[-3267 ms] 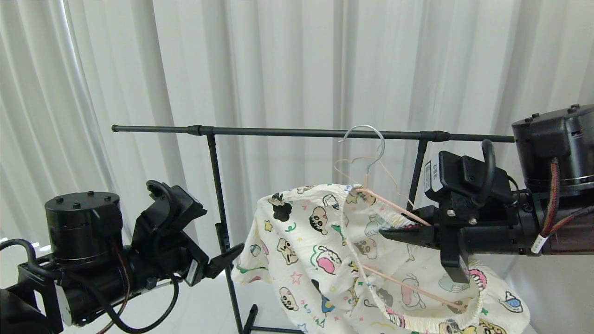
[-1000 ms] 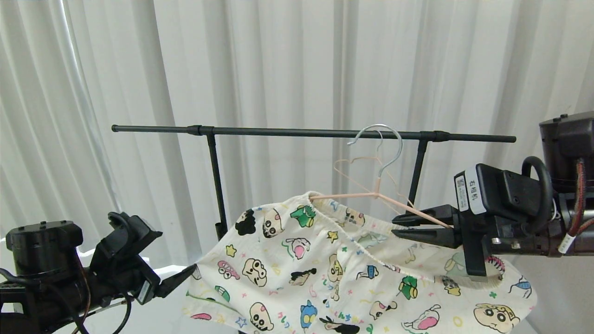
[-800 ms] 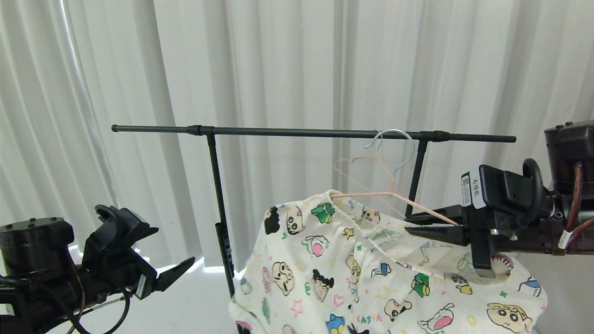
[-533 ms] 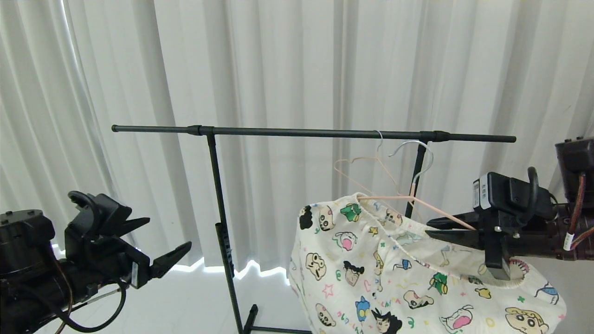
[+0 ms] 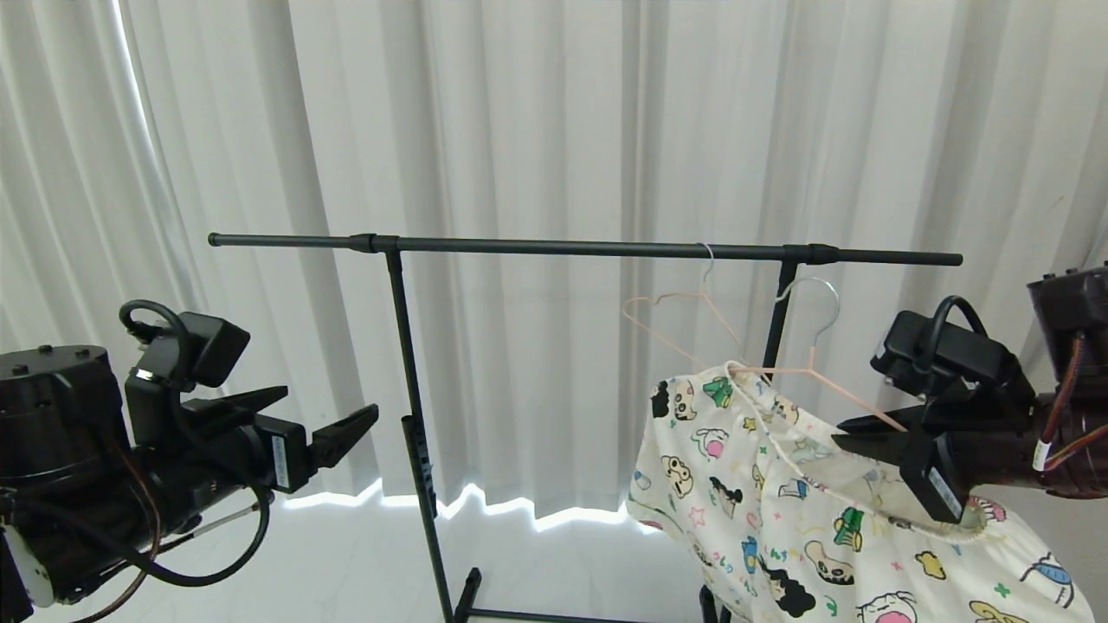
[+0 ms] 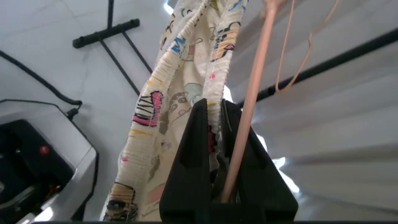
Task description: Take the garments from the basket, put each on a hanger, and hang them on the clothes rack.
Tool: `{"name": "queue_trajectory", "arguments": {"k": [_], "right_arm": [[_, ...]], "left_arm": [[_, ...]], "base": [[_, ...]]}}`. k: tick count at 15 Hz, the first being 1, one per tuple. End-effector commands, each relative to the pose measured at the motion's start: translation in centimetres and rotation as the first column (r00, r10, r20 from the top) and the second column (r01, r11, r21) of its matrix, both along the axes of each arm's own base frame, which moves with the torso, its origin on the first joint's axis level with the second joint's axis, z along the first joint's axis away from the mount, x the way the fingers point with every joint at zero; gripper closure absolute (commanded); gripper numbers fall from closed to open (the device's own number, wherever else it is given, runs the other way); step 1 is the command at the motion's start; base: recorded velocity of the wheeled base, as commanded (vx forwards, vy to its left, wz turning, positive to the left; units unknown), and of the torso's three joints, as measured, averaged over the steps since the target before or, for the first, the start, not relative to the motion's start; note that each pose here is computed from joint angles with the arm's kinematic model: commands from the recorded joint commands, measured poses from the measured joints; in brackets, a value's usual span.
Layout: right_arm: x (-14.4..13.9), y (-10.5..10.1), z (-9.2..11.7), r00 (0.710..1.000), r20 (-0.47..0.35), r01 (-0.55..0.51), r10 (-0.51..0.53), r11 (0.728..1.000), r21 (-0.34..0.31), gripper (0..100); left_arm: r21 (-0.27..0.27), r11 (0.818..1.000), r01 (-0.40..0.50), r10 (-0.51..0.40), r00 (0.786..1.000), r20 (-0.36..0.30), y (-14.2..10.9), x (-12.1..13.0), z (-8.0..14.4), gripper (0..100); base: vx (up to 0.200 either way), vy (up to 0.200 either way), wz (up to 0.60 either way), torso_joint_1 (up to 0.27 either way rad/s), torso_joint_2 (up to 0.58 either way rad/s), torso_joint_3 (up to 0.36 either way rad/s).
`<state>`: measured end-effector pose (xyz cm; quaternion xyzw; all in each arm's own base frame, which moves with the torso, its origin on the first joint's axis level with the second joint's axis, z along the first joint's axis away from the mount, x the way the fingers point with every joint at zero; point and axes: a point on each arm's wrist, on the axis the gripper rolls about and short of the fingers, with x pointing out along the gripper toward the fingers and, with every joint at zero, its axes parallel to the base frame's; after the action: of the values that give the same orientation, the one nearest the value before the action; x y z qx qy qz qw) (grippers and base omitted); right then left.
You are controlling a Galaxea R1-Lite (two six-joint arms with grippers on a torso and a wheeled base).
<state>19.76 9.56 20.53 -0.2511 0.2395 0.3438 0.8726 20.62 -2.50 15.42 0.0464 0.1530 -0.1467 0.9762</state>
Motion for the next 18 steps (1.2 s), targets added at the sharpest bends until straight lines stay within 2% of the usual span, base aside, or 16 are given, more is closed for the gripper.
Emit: {"name": "queue_trajectory", "arguments": {"k": [1,3,4,5,7,9,15,18], "right_arm": [[0.2,0.2,0.6,1.000,-0.005,0.027,-0.027,1.000,0.003,100],[0.4,0.5,1.1,0.996,-0.039,0.081,-0.081,0.997,-0.009,100],[0.4,0.7,1.2,0.994,-0.059,0.086,-0.087,0.996,-0.012,100],[0.4,1.0,1.2,0.993,-0.070,0.093,-0.093,0.996,-0.003,100],[0.5,1.5,1.1,0.993,-0.080,0.083,-0.082,0.997,0.002,100],[0.5,1.9,1.1,0.994,-0.082,0.069,-0.068,0.998,0.002,100],[0.5,2.0,1.2,0.995,-0.076,0.066,-0.065,0.998,0.005,100],[1.1,2.3,1.7,0.996,-0.064,0.068,-0.067,0.998,0.013,100]], "left_arm": [[-0.030,0.998,0.060,-0.058,0.998,0.039,-1.4,-0.3,2.1,0],[0.007,0.997,0.081,-0.081,0.997,-0.012,-1.7,-0.7,0.6,0],[0.048,0.995,0.085,-0.085,0.996,-0.018,-1.6,-1.1,0.2,0],[0.081,0.994,0.072,-0.070,0.997,-0.018,-1.5,-1.3,-0.1,0],[0.099,0.994,0.040,-0.039,0.999,-0.010,-1.4,-1.2,0.0,0],[0.135,0.990,0.030,-0.030,1.000,0.002,-1.4,-1.1,0.1,0],[0.142,0.989,0.030,-0.032,0.999,0.013,-1.4,-1.1,0.3,0],[0.144,0.989,0.030,-0.038,0.998,0.050,-1.5,-0.9,0.6,0]], "base": [[0.000,0.000,0.00,0.000,0.00,0.000],[0.000,0.000,0.00,0.000,0.00,0.000],[0.000,0.000,0.00,0.000,0.00,0.000],[0.000,0.000,0.00,0.000,0.00,0.000],[0.000,0.000,0.00,0.000,0.00,0.000],[0.000,0.200,0.00,0.000,0.00,0.002],[0.000,0.200,0.00,0.002,0.00,0.000],[0.000,0.000,0.00,0.000,0.00,0.000]]}}
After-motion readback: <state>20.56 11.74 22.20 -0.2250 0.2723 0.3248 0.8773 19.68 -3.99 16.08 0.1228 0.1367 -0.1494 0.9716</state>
